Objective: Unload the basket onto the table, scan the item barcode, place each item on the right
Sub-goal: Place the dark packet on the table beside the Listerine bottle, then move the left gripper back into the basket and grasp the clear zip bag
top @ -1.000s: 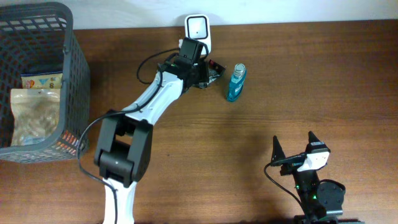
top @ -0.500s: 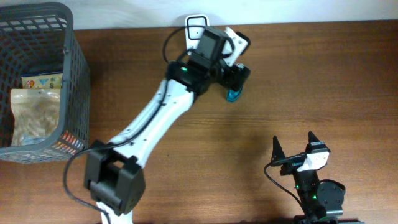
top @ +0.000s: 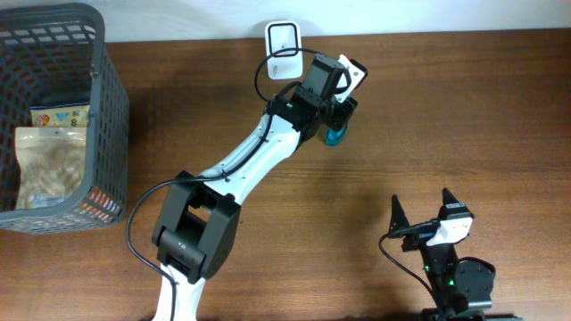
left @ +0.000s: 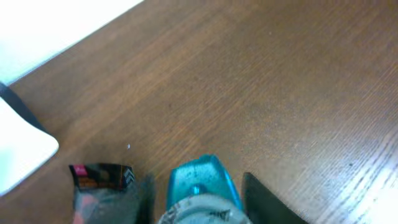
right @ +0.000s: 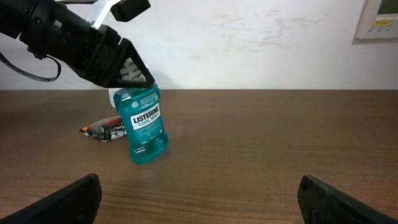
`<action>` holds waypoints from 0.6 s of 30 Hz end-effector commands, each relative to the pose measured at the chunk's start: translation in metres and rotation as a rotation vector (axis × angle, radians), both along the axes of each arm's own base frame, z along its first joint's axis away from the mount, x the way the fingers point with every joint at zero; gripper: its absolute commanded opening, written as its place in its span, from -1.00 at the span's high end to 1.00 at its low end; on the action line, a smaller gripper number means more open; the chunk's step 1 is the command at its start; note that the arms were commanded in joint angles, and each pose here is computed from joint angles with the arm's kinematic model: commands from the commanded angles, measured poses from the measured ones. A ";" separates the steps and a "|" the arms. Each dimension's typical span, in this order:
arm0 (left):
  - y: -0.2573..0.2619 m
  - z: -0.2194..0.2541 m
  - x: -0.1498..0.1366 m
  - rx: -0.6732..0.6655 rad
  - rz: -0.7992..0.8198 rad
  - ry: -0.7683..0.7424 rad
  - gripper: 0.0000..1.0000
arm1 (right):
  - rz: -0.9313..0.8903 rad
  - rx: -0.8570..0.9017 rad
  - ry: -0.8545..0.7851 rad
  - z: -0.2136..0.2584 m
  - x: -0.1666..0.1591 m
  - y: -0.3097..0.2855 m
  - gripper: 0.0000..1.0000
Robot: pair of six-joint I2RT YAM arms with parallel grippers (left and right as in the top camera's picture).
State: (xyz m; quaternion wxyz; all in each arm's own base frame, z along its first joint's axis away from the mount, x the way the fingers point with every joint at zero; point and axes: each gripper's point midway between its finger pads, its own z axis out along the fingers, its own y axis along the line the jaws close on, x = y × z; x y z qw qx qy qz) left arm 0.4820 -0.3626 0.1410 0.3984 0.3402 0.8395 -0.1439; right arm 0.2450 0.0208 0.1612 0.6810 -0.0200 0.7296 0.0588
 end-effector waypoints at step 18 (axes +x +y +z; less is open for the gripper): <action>-0.043 0.010 -0.023 -0.157 -0.246 0.014 0.60 | -0.008 0.004 0.003 -0.003 0.000 -0.002 -0.97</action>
